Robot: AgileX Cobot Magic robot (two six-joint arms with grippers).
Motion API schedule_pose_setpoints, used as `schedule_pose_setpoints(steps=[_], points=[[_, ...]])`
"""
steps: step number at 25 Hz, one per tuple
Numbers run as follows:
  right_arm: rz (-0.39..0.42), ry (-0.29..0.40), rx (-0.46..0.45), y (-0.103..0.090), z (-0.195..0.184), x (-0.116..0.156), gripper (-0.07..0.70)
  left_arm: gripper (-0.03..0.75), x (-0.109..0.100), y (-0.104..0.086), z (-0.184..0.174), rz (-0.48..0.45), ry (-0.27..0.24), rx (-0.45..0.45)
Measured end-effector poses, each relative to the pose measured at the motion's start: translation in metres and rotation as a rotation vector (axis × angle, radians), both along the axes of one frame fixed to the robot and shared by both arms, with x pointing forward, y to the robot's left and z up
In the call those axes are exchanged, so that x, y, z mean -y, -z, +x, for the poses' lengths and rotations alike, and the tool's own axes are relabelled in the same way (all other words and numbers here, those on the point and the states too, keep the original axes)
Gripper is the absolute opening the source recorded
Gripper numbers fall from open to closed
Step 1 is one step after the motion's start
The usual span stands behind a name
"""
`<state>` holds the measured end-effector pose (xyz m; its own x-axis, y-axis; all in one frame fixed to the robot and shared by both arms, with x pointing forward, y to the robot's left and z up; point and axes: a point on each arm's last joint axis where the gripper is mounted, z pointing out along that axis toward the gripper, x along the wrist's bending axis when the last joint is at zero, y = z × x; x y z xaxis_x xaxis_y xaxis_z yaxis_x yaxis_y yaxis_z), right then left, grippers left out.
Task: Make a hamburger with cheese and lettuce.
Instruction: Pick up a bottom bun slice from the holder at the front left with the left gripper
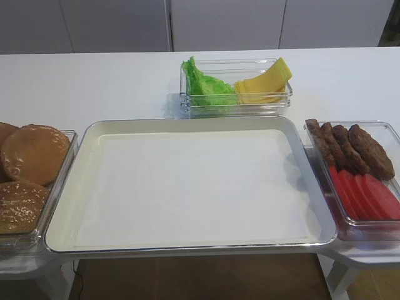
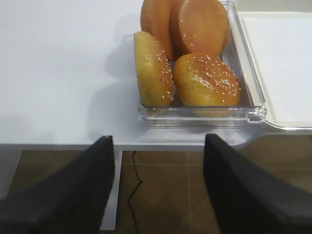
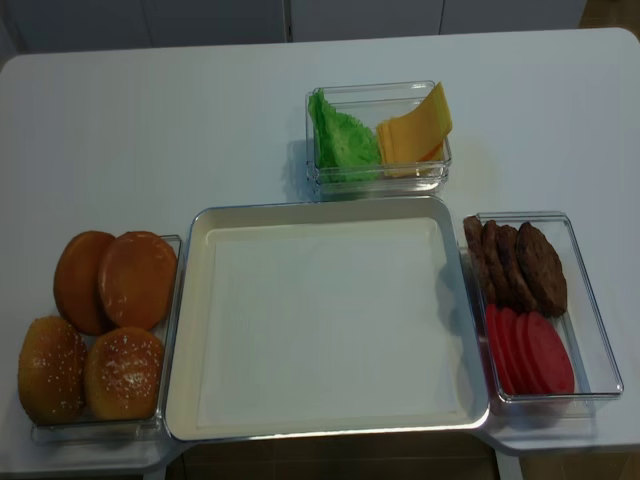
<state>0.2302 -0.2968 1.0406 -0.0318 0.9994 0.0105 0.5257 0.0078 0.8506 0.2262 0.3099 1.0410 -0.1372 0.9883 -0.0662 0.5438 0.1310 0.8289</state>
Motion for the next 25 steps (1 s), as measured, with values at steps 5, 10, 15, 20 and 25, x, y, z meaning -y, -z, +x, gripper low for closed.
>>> schedule_pose_setpoints(steps=[5, 10, 15, 20, 25], points=[[0.000, 0.000, 0.000, 0.000, 0.000, 0.000, 0.561, 0.433, 0.000, 0.000, 0.000, 0.000, 0.000, 0.000], [0.000, 0.000, 0.000, 0.000, 0.000, 0.000, 0.561, 0.433, 0.001, 0.000, 0.000, -0.009, 0.006, 0.000], [0.000, 0.000, 0.000, 0.000, 0.000, 0.000, 0.561, 0.433, 0.002, 0.000, 0.000, -0.025, 0.015, 0.000], [0.000, 0.000, 0.000, 0.000, 0.000, 0.000, 0.561, 0.433, 0.005, -0.005, 0.001, -0.048, 0.031, 0.042], [0.000, 0.000, 0.000, 0.000, 0.000, 0.000, 0.561, 0.433, 0.006, -0.023, 0.000, -0.070, 0.040, 0.096]])
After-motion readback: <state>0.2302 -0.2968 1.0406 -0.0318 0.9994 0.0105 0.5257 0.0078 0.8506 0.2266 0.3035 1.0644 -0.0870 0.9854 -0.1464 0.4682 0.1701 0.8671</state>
